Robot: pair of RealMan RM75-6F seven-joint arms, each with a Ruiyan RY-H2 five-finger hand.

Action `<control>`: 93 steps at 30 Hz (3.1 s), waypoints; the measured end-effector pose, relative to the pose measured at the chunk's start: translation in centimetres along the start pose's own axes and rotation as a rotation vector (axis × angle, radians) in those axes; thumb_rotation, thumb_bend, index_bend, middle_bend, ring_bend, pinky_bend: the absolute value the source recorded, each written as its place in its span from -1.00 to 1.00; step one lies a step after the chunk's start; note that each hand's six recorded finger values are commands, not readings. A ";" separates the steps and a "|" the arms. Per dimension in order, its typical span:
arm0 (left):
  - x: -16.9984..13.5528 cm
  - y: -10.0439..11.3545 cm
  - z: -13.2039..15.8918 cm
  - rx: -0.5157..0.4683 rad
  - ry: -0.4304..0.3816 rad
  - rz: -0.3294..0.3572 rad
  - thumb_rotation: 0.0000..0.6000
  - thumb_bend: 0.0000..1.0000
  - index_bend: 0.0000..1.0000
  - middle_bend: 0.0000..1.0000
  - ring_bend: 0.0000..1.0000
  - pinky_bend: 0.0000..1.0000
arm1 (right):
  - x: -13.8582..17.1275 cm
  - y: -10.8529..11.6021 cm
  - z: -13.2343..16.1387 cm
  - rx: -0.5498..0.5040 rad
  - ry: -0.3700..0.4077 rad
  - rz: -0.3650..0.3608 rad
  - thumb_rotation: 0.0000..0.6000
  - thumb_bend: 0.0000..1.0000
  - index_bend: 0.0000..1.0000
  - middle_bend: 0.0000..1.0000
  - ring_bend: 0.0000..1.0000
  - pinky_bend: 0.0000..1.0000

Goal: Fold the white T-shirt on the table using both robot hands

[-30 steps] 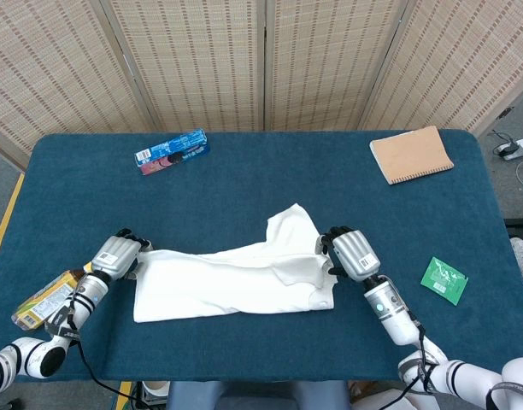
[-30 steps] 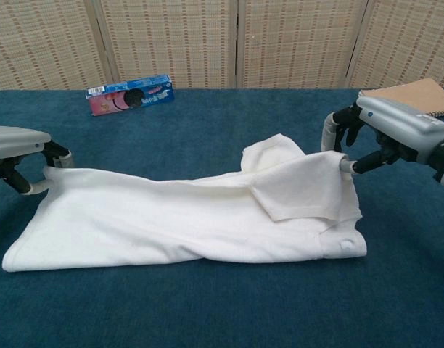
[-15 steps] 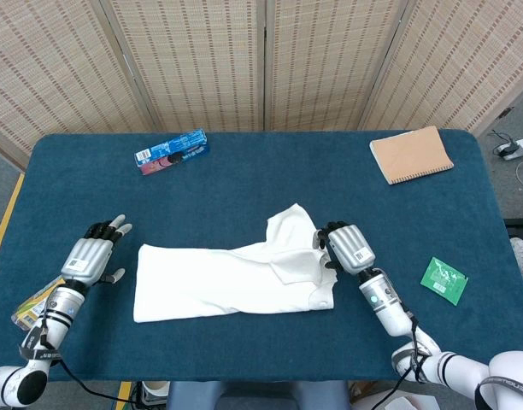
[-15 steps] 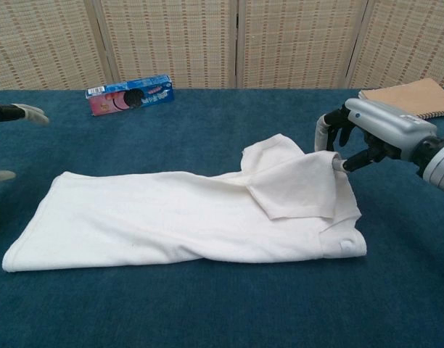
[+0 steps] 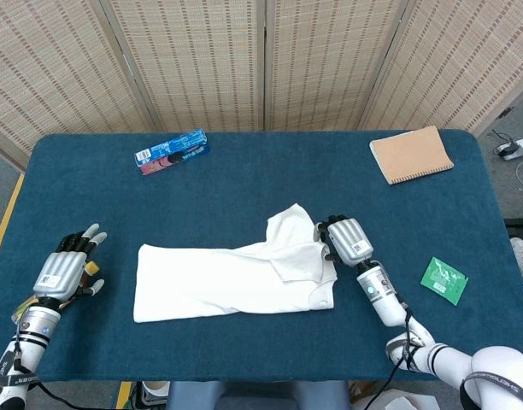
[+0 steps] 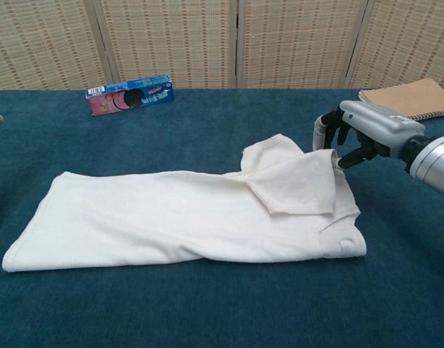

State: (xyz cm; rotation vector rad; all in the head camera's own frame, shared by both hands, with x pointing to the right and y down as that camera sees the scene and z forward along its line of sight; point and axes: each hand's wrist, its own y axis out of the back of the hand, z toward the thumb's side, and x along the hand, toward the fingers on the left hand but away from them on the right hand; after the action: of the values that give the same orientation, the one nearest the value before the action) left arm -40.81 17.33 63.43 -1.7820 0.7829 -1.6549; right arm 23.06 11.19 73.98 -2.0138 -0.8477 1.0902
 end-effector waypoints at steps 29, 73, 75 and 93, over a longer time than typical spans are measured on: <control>-1.5 0.1 -0.7 -0.041 0.020 0.016 1.00 -0.43 -1.00 -1.00 -1.00 -0.97 | -0.8 0.2 -1.0 0.174 0.016 0.123 1.00 -0.52 -1.00 -0.93 -0.97 -0.77; -3.2 0.3 -1.6 -0.093 0.057 0.019 1.00 -0.44 -1.00 -1.00 -1.00 -0.98 | 3.8 -1.2 0.3 0.476 0.365 0.134 1.00 -0.52 -0.22 -0.53 -0.85 -0.77; -3.3 0.3 -1.6 -0.095 0.057 0.018 1.00 -0.44 -1.00 -1.00 -1.00 -0.98 | 3.8 -1.4 0.2 0.476 0.363 0.133 1.00 -0.52 -0.22 -0.53 -0.85 -0.77; -3.4 0.4 -1.9 -0.102 0.066 0.022 1.00 -0.44 -1.00 -1.00 -1.00 -0.98 | 2.8 -2.7 1.0 0.474 0.371 0.121 1.00 -0.49 -0.03 -0.39 -0.75 -0.77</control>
State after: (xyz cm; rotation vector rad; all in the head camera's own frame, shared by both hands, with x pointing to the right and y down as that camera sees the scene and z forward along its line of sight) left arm -42.93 19.61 60.99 -1.7886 0.9287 -1.6936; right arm 22.83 15.14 74.54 -1.7921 -0.2481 0.8422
